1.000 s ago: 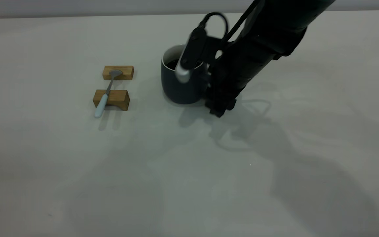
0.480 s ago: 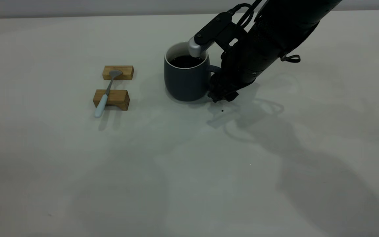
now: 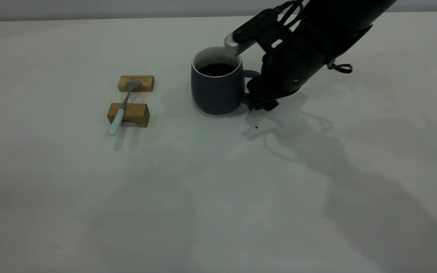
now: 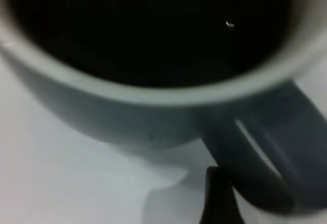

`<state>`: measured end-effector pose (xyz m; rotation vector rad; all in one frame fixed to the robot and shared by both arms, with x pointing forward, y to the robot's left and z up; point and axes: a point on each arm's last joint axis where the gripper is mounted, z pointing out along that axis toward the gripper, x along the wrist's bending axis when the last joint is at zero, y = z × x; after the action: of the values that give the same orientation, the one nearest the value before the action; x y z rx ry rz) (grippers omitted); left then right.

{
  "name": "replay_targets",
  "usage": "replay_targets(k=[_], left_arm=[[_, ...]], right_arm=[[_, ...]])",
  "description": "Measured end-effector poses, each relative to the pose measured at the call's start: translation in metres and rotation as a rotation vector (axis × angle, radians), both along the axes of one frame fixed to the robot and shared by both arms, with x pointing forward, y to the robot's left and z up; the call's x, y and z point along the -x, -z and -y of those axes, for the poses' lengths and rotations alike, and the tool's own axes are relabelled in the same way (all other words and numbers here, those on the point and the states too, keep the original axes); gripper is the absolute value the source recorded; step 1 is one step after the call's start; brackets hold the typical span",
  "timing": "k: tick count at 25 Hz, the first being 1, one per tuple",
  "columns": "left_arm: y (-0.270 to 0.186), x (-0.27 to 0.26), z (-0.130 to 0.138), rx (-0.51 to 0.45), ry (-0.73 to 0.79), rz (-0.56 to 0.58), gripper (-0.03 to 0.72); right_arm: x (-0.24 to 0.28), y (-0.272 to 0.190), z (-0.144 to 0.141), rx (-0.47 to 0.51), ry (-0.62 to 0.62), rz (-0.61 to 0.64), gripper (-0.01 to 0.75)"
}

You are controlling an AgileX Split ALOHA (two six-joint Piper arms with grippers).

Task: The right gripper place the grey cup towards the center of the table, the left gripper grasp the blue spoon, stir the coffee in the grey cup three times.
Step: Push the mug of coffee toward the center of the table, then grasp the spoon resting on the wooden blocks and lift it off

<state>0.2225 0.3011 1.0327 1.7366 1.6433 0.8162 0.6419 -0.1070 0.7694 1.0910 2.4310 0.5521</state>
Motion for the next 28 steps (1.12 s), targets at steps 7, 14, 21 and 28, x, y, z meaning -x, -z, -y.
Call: replay_targets(k=[7,14,21,28], left_arm=[[0.000,0.000,0.000,0.000,0.000,0.000,0.537],[0.000,0.000,0.000,0.000,0.000,0.000,0.537],[0.000,0.000,0.000,0.000,0.000,0.000,0.537],[0.000,0.000,0.000,-0.001,0.001,0.000,0.537]], right_arm=[[-0.006,0.001,0.018,-0.021,-0.004,-0.032,0.545],[0.009,0.003,0.045,0.010,-0.007,-0.092,0.545],[0.014,-0.076,0.047,-0.327,0.097,-0.160,0.543],[0.065,-0.162,0.061,-0.486,0.073,-0.672,0.515]])
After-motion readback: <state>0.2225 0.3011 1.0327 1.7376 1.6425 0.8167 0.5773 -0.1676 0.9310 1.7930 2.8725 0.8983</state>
